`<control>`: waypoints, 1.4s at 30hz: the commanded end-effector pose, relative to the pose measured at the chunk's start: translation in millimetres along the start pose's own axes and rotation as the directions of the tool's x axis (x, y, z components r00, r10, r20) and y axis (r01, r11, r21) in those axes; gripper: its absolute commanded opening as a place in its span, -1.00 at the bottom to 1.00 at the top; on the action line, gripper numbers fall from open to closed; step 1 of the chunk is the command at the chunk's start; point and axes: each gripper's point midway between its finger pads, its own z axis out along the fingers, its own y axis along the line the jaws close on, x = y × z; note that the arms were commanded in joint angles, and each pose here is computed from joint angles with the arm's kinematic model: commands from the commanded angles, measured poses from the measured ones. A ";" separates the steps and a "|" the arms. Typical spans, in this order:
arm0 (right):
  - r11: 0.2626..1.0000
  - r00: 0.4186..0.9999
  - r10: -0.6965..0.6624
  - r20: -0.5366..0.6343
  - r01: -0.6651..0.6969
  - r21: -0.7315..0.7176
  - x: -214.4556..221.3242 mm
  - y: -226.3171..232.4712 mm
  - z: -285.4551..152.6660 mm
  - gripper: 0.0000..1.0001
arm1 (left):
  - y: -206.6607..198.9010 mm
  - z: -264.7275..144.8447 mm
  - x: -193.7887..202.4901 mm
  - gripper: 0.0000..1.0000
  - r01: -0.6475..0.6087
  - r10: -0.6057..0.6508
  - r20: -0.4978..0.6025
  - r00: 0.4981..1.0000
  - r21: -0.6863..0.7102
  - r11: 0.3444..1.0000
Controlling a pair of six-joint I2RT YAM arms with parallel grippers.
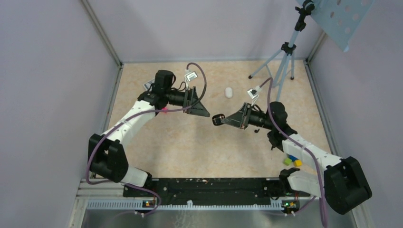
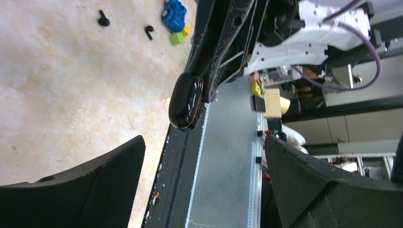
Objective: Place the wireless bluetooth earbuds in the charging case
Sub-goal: Pass from the left arm to the right, then open the charging case.
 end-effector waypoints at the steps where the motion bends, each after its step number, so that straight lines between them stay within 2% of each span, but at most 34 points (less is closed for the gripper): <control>1: 0.982 0.982 -0.123 -0.144 0.100 -0.158 6.8 30.3 -3.3 -1.00 | -14.2 2.2 21.8 0.98 -0.070 0.076 -0.081 0.994 0.082 0.994; 6: 0.970 0.965 -0.163 -0.204 0.118 -0.215 9.2 38.7 -3.1 -1.00 | -11.3 4.3 27.4 0.85 -0.026 0.034 -0.094 0.995 0.082 0.996; 11: 0.965 0.961 -0.167 -0.222 0.113 -0.238 9.7 40.8 -1.9 -1.00 | -16.3 7.9 27.0 0.48 -0.025 0.035 -0.088 0.995 0.109 0.994; 16: 0.962 0.960 -0.166 -0.225 0.108 -0.250 9.5 40.7 0.1 -1.00 | -25.5 21.0 33.7 0.39 -0.026 0.042 -0.124 0.991 0.129 0.991; 19: 0.962 0.961 -0.165 -0.222 0.107 -0.251 9.1 40.0 0.9 -1.00 | -27.4 26.6 35.2 0.12 -0.018 0.036 -0.131 0.991 0.140 0.990; 22: 0.962 0.961 -0.163 -0.221 0.106 -0.250 9.1 40.0 0.9 -1.00 | -31.6 31.9 37.4 0.00 -0.023 0.045 -0.144 0.989 0.155 0.988; 32: 0.963 0.962 -0.165 -0.218 0.109 -0.246 10.2 39.3 -0.4 -1.00 | -29.8 42.6 45.2 -0.29 -0.014 0.041 -0.173 0.984 0.158 0.987; 39: 0.967 0.961 -0.168 -0.221 0.116 -0.227 11.9 34.9 -0.7 -1.00 | -36.1 44.0 52.0 -0.27 -0.019 0.058 -0.199 0.978 0.195 0.981; 42: 0.969 0.960 -0.167 -0.223 0.118 -0.217 12.3 32.6 -0.4 -1.00 | -35.0 44.2 55.1 -0.32 -0.012 0.054 -0.209 0.976 0.196 0.981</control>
